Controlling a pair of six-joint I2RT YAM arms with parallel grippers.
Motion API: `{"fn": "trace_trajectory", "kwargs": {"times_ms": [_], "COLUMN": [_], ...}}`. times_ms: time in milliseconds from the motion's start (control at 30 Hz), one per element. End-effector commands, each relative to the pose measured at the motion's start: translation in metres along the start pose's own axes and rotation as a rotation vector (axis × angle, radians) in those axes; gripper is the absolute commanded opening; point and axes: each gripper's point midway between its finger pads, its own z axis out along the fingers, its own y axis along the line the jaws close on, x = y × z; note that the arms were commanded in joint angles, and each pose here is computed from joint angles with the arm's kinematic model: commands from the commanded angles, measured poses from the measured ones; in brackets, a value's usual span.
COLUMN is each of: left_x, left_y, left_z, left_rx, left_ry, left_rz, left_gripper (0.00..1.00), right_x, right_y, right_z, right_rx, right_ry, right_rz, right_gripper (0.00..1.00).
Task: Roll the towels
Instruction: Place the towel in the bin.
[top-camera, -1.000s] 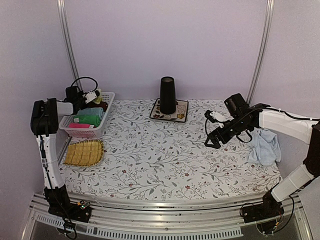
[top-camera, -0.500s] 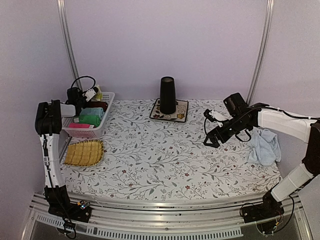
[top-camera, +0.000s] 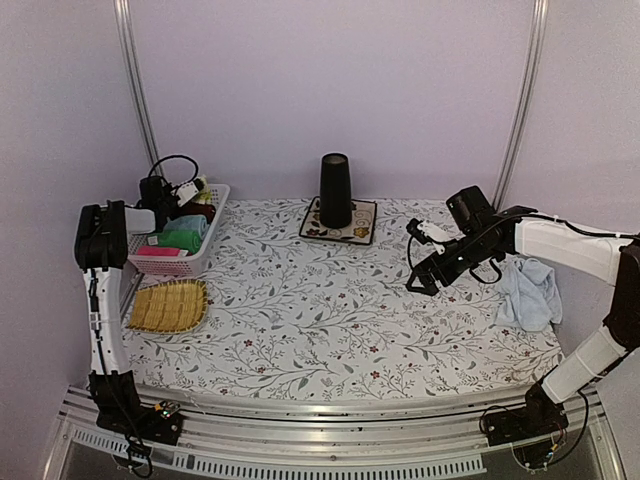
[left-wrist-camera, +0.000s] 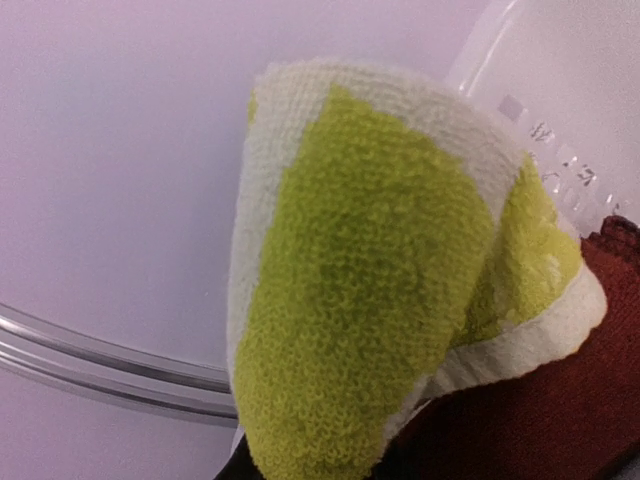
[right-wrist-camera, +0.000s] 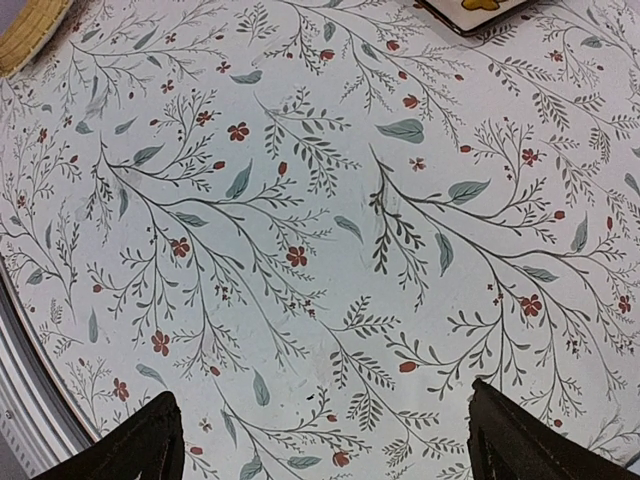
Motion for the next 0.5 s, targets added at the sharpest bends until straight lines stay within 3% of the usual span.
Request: {"fn": "trace_trajectory", "kwargs": {"times_ms": [0,467], "left_x": [0.009,0.009], "left_y": [-0.036,-0.049], "left_z": [0.000,-0.026], "left_rx": [0.112,0.327], "left_ry": [0.022,0.047], "left_rz": [0.079,0.089], "left_gripper": [0.00,0.00], "right_x": [-0.010,-0.026], "right_y": [0.004,0.009], "right_z": [-0.005,-0.011], "right_rx": [-0.015,-0.043], "right_ry": [-0.040,-0.068], "right_rz": [-0.013,-0.015], "right_gripper": [0.99,0.99]}}
